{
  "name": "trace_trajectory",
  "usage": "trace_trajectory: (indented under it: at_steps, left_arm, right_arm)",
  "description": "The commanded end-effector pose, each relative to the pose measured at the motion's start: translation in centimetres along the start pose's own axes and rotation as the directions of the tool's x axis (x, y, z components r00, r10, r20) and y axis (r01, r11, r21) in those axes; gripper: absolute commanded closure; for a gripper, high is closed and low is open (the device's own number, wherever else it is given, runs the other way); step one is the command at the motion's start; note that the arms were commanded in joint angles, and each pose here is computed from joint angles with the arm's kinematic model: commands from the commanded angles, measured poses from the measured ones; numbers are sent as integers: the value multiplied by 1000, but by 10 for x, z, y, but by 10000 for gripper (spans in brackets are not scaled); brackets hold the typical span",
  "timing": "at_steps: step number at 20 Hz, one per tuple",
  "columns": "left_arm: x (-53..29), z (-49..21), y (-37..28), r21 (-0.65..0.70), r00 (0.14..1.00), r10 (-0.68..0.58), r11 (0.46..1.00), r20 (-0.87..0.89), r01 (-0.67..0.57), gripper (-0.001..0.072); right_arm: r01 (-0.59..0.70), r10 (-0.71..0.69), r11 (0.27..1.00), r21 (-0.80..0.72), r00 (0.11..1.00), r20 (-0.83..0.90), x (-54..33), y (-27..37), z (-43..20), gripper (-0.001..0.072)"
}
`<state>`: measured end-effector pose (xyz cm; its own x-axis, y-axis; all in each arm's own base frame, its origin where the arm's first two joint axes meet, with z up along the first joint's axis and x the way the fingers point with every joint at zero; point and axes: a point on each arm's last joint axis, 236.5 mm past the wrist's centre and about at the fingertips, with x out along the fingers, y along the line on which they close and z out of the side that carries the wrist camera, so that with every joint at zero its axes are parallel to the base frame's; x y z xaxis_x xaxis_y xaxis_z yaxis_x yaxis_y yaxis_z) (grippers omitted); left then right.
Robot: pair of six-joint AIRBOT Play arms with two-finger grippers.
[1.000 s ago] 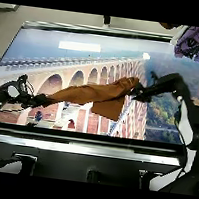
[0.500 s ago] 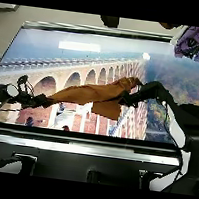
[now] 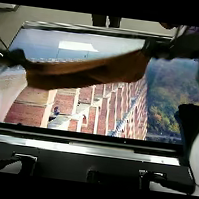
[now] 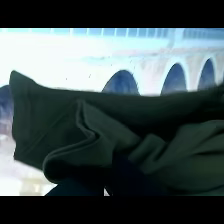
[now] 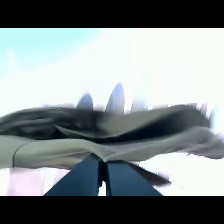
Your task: Fold the clothes and pants, and hang the long-sleeved shirts on hangers.
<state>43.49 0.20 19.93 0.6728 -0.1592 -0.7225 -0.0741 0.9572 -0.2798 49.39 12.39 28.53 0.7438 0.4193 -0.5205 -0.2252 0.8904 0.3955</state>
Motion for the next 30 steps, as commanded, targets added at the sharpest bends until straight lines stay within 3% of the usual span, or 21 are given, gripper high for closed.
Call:
trace_trajectory:
  at_steps: [1, 6, 11, 16, 20, 25, 30]
  left_arm:
    - [-121, 39, -27, 114, 989, 16, 993, 146, -32, 691]
    - [-254, 26, -54, 123, 928, -1, 991, 373, -49, 691]
    - [-295, 15, -47, 22, 887, 44, 998, 459, -60, 691]
    - [-197, 13, -21, -13, 967, 94, 996, 236, -94, 691]
    - [-51, -7, 14, 36, 990, 130, 991, -53, -128, 691]
    - [135, -67, 44, 31, 941, 138, 990, -310, -135, 691]
    - [233, -130, 56, 35, 876, 147, 988, -460, -148, 690]
  right_arm:
    - [131, -102, 989, -62, 935, 339, -167, 33, 68, 683]
    - [161, -111, 987, -29, 789, 604, -355, 72, 47, 683]
    - [163, -132, 986, 23, 702, 700, -390, 69, 58, 683]
    - [204, -215, 976, 72, 867, 449, -216, 16, 79, 683]
    - [241, -252, 960, 145, 966, 64, -19, -54, 20, 683]
    - [283, -188, 923, 262, 923, -334, 161, -122, -109, 683]
    - [264, -69, 875, 405, 897, -437, 245, -142, -184, 682]
